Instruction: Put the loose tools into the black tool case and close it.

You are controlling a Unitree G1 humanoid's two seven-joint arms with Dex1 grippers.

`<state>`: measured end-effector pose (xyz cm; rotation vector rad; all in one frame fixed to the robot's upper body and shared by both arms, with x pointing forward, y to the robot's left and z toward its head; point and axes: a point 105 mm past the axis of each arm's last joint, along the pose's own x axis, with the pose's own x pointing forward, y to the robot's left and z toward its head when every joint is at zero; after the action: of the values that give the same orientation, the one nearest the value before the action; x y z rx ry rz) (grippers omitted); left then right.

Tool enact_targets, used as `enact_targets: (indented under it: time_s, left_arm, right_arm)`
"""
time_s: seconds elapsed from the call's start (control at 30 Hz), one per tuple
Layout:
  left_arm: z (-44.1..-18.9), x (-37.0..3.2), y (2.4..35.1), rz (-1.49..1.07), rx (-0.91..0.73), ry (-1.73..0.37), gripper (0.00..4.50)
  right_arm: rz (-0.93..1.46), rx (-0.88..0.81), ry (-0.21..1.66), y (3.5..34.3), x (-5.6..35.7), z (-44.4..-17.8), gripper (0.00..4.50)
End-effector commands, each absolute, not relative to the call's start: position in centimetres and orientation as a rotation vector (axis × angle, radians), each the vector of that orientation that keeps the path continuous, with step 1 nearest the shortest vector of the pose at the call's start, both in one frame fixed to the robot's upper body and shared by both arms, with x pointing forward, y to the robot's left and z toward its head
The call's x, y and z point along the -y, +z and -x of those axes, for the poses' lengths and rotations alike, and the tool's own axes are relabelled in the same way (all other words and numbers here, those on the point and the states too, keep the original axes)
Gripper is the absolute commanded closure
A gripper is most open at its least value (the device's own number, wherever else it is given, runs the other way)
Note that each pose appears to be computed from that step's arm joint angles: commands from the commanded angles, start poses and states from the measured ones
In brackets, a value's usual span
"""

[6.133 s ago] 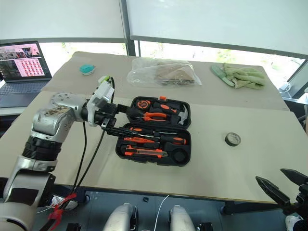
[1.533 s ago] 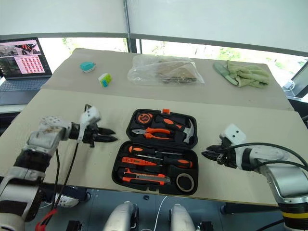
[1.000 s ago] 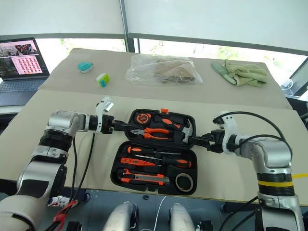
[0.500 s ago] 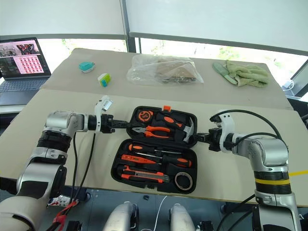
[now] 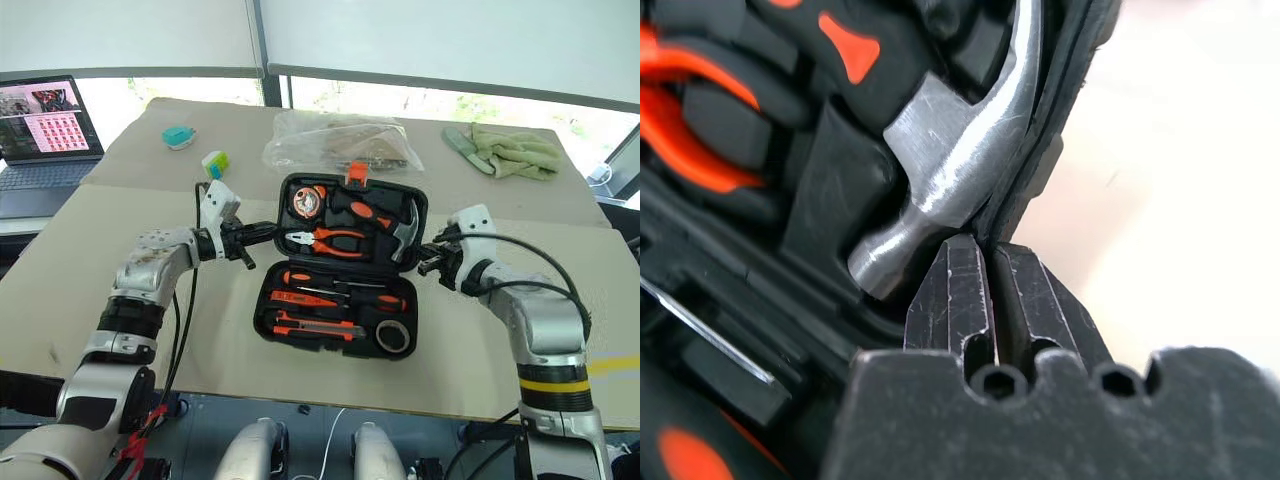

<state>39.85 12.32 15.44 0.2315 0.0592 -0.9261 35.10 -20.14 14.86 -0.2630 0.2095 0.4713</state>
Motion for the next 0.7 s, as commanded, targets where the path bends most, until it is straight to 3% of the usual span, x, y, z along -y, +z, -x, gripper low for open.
enact_targets:
  time_s: [0.03,0.27,0.6,0.7]
  left_arm:
    - [-39.1,-11.5,16.5,-0.447,0.121,-0.915,4.50]
    - [-38.4,-13.0,15.8,-0.514,0.233,-0.788,4.50]
    - [-35.5,-15.8,13.8,-0.550,0.244,-0.675,4.50]
    - [-34.6,-17.2,13.9,-0.530,0.218,-0.652,3.55]
  right_arm:
    - [0.425,0.022,0.489,17.7,19.0,-34.3,4.46]
    - [0.631,0.213,0.485,17.7,18.7,-31.7,4.46]
    - [1.064,0.336,0.631,13.4,18.3,-26.8,4.46]
    - [1.047,0.336,0.640,13.9,18.6,-25.5,3.49]
